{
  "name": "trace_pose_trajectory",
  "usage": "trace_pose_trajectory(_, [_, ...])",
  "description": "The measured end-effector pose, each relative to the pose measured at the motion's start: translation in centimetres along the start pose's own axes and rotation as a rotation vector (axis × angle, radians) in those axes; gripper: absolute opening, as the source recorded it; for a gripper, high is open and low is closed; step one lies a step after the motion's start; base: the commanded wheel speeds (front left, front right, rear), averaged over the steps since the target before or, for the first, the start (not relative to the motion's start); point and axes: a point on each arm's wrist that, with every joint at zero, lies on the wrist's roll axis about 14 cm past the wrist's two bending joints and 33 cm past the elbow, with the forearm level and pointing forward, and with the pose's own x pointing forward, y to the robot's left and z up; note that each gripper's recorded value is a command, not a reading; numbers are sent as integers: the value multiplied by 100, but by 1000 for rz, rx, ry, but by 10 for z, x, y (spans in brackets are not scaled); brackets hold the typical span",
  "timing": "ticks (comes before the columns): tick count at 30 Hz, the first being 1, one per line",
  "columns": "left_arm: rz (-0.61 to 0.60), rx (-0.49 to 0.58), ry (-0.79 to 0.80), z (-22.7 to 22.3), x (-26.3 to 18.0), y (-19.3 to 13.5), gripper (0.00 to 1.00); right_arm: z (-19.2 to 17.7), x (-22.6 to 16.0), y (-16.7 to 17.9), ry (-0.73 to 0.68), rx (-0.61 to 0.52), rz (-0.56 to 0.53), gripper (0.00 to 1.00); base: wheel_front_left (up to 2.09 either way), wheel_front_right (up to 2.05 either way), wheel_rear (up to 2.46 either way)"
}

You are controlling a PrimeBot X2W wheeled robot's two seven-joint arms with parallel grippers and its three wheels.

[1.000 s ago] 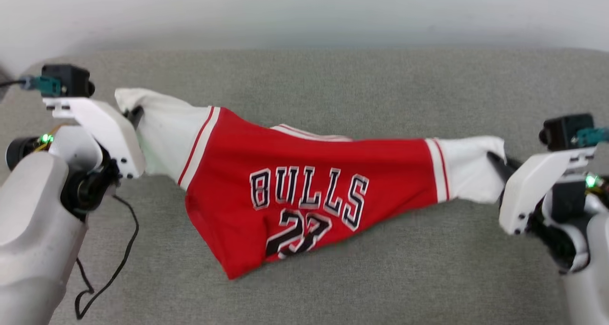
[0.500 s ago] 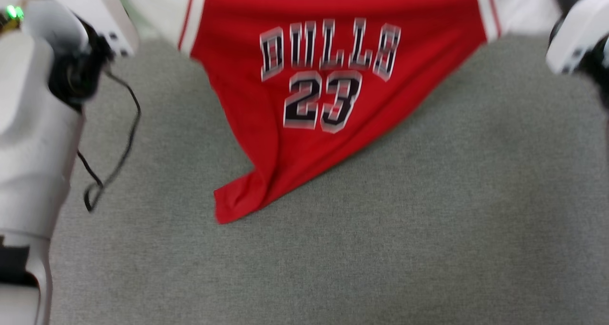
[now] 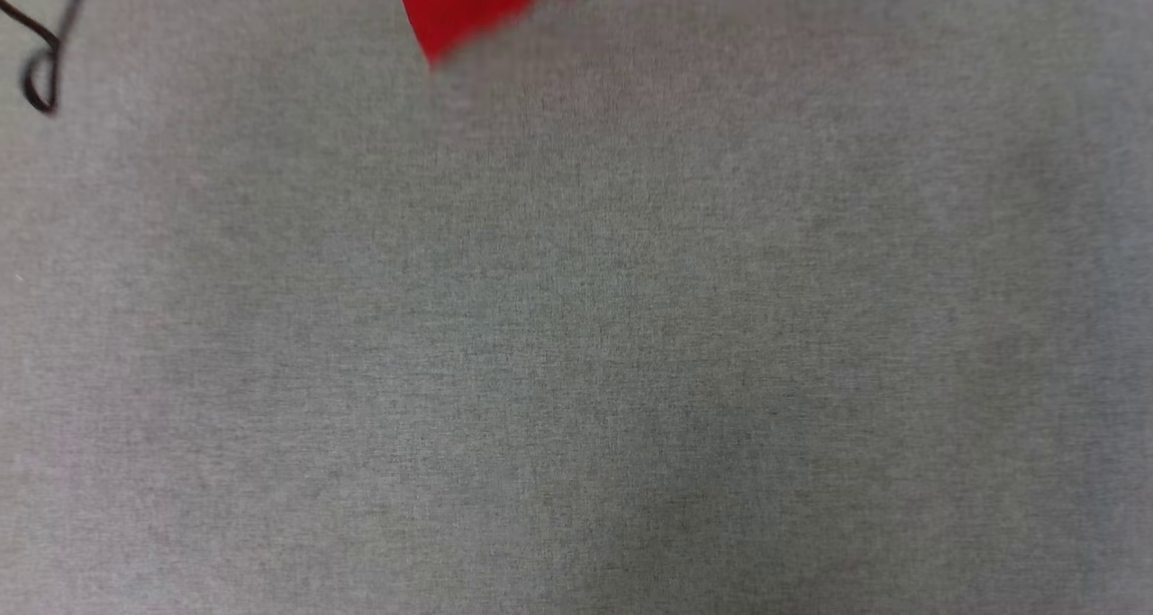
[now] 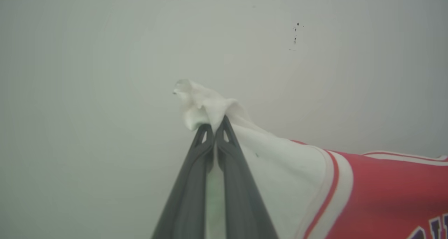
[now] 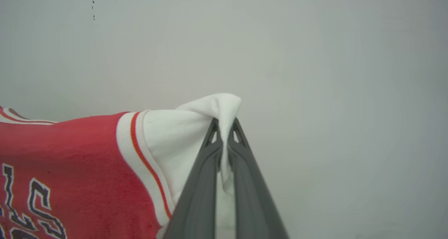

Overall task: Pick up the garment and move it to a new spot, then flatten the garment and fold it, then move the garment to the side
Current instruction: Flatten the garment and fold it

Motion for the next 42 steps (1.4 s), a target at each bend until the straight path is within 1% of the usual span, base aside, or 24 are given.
trace_pose_trajectory(4, [-7, 10, -45, -4, 13, 3, 0, 1, 19, 6, -48, 3, 11, 0, 0, 0, 0])
trace_pose_trajectory(9, [-13, 18, -47, -18, 21, 5, 0, -22, 33, 15, -22, -6, 31, 0, 0, 0, 0])
trace_pose_trajectory(11, [-11, 14, -31, -31, 22, 8, 0, -38, 36, 18, -3, 6, 38, 0, 0, 0, 0])
trace_pose_trajectory(14, [-13, 2, 16, -61, 20, 8, 0, -72, 37, 24, 61, 18, 51, 0, 0, 0, 0])
trace_pose_trajectory(20, [7, -34, 124, -120, 4, 17, 0, -131, 31, 37, 170, 57, 72, 0, 0, 0, 0])
trace_pose_trajectory(25, [15, -76, 184, -145, -17, 21, 0, -157, 14, 46, 232, 89, 90, 0, 0, 0, 0])
trace_pose_trajectory(28, [27, -89, 219, -154, -37, 26, 0, -168, -5, 49, 266, 107, 100, 0, 0, 0, 0])
trace_pose_trajectory(32, [49, -113, 267, -160, -74, 33, 0, -177, -42, 52, 309, 132, 115, 0, 0, 0, 0])
trace_pose_trajectory(33, [52, -121, 271, -159, -83, 34, 0, -179, -52, 54, 319, 154, 119, 0, 0, 0, 0])
trace_pose_trajectory(38, [93, -200, 308, -157, -149, 36, 0, -194, -125, 59, 422, 188, 143, 0, 0, 0, 0])
trace_pose_trajectory(42, [117, -215, 341, -151, -209, 35, 0, -197, -187, 59, 501, 229, 141, 0, 0, 0, 0])
